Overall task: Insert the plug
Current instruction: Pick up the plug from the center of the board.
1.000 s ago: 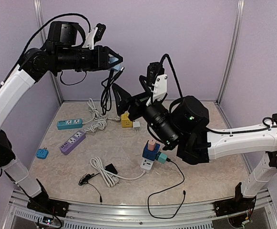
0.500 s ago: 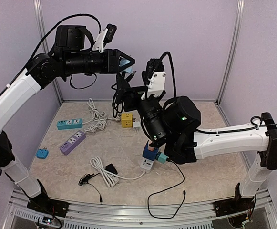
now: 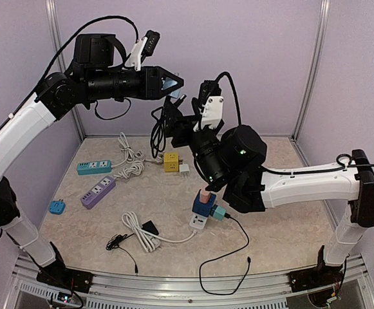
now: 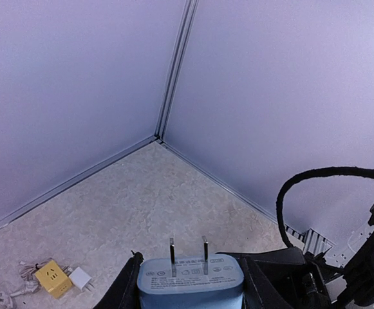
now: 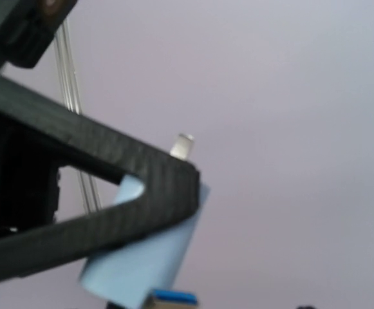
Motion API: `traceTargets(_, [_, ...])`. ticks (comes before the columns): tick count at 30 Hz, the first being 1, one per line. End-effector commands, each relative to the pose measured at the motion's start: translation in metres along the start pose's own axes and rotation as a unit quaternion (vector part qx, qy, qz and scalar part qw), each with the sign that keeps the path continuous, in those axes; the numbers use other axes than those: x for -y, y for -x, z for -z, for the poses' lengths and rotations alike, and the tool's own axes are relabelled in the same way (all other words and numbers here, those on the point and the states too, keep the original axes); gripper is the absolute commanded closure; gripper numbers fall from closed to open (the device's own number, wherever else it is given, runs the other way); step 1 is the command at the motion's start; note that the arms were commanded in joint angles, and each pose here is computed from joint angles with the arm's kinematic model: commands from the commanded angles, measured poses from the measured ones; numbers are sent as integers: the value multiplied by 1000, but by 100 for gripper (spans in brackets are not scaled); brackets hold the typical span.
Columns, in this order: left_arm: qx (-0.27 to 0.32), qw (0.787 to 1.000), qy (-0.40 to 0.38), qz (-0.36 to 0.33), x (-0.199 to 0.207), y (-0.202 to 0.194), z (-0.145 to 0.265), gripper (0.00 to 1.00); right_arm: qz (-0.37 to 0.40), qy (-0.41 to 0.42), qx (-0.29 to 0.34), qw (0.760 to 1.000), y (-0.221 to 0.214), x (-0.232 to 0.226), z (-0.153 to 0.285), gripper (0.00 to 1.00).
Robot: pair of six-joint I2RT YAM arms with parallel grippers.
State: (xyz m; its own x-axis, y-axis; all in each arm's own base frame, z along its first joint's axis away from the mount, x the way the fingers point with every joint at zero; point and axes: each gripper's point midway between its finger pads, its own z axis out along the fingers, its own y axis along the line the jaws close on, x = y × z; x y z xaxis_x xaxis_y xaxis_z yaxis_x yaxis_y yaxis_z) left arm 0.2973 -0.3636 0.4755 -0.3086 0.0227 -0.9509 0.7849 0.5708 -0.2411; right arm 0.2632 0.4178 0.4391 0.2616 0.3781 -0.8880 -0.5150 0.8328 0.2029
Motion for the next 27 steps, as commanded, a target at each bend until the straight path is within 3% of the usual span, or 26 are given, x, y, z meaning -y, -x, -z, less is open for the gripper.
traceTargets(1, [1, 1000, -25, -5, 12, -4, -4, 100, -9, 22, 12, 1000, 19, -5, -9, 29])
traceTargets(9, [-14, 998, -67, -14, 24, -15, -9, 100, -7, 90, 21, 996, 27, -13, -16, 31])
traceTargets(12, [-15, 997, -77, -23, 29, -17, -10, 100, -14, 65, 25, 997, 28, -3, -19, 48])
traceTargets(18, [-12, 997, -70, -27, 25, -20, -13, 100, -6, 44, 67, 997, 45, 2, -22, 61])
traceTargets(20, [-7, 997, -70, -29, 24, -17, -13, 100, -4, 42, 78, 996, 50, 3, -21, 70])
traceTargets(21, [-7, 997, -70, -29, 24, -17, -13, 100, -4, 41, 80, 996, 51, 3, -21, 85])
traceTargets(23, [-11, 997, -64, -29, 20, -20, -15, 100, -3, 41, 83, 996, 53, 4, -20, 100])
traceTargets(27, [-28, 998, -48, -23, 5, -34, -20, 100, -3, 42, 86, 995, 53, 6, -15, 100])
